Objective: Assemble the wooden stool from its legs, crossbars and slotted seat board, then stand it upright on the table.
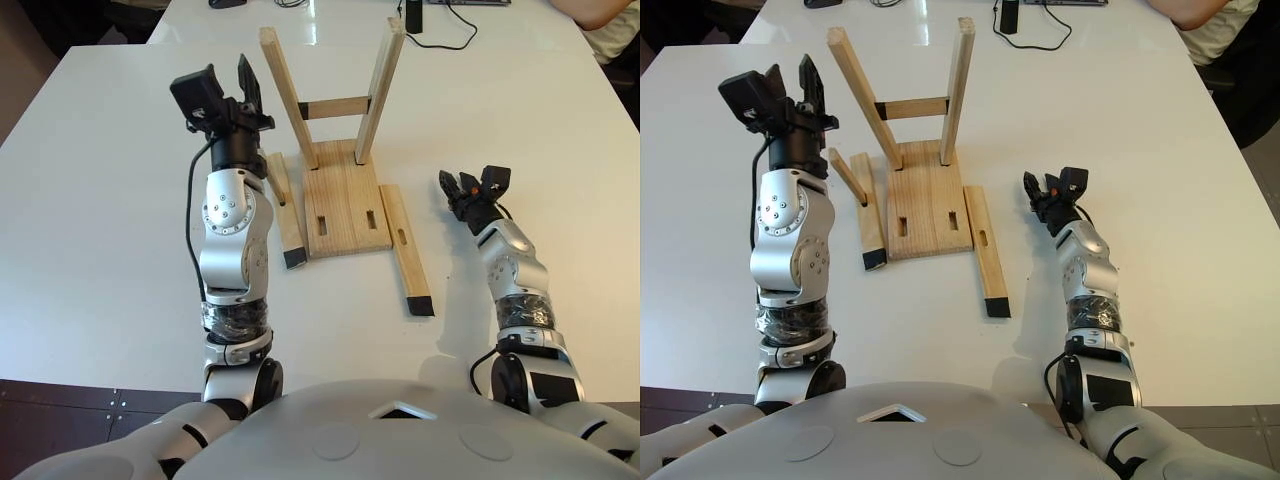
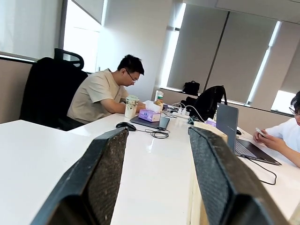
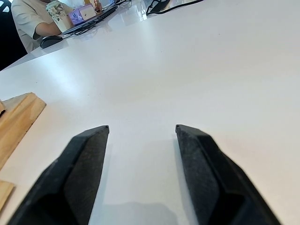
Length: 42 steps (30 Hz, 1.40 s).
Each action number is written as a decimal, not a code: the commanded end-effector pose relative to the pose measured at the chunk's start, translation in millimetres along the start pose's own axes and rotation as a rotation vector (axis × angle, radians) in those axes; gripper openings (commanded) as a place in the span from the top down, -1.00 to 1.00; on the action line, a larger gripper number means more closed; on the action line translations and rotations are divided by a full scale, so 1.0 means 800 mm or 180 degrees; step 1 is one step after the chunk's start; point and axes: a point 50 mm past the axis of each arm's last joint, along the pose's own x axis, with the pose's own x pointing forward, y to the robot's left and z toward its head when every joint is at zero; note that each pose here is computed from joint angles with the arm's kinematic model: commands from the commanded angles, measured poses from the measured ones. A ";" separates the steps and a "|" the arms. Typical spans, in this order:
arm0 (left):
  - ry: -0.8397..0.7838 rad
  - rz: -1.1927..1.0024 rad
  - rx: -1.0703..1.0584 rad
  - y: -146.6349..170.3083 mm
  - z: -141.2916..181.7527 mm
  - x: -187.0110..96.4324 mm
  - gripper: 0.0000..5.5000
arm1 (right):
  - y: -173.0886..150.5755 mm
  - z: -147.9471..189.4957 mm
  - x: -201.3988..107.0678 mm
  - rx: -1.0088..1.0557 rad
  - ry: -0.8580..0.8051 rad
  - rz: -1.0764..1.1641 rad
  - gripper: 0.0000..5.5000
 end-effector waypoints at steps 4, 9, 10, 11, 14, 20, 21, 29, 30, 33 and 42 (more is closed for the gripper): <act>0.0321 0.0020 -0.0277 -0.006 -0.013 0.014 0.13 | -0.001 -0.026 -0.005 0.0054 0.0272 -0.0042 0.04; 0.0615 -0.0005 -0.0440 -0.004 -0.034 0.019 0.13 | 0.000 -0.029 -0.006 0.0062 0.0287 -0.0043 0.04; 0.0798 0.0136 -0.0496 0.002 -0.047 0.018 0.13 | 0.001 -0.031 -0.006 0.0055 0.0299 -0.0041 0.04; 0.0942 0.0268 -0.0550 0.008 -0.057 0.014 0.13 | 0.001 -0.032 -0.006 0.0047 0.0311 -0.0029 0.04; 0.1233 0.0393 -0.0653 0.013 -0.073 0.005 0.13 | 0.000 -0.033 -0.006 0.0056 0.0323 -0.0047 0.04; 0.1111 0.0288 -0.0587 0.010 -0.068 0.013 0.13 | 0.002 -0.030 -0.004 0.0063 0.0301 -0.0052 0.04; 0.0901 0.0329 -0.0415 0.012 -0.056 0.016 0.13 | 0.002 -0.030 -0.004 0.0064 0.0299 -0.0055 0.04; 0.0249 0.0961 0.0557 0.086 0.012 -0.020 0.13 | -0.006 -0.045 -0.020 0.0127 0.0345 -0.0166 0.04; 0.0501 0.0919 0.0521 0.092 0.000 -0.036 0.13 | -0.007 -0.047 -0.021 0.0135 0.0359 -0.0179 0.04; 0.1502 0.0496 0.0255 0.089 -0.048 -0.091 0.08 | -0.006 -0.055 -0.028 0.0146 0.0391 -0.0203 0.04; 0.2173 -0.0373 -0.0075 0.047 -0.068 -0.123 -0.17 | -0.012 -0.056 -0.032 0.0073 0.0448 -0.0217 0.04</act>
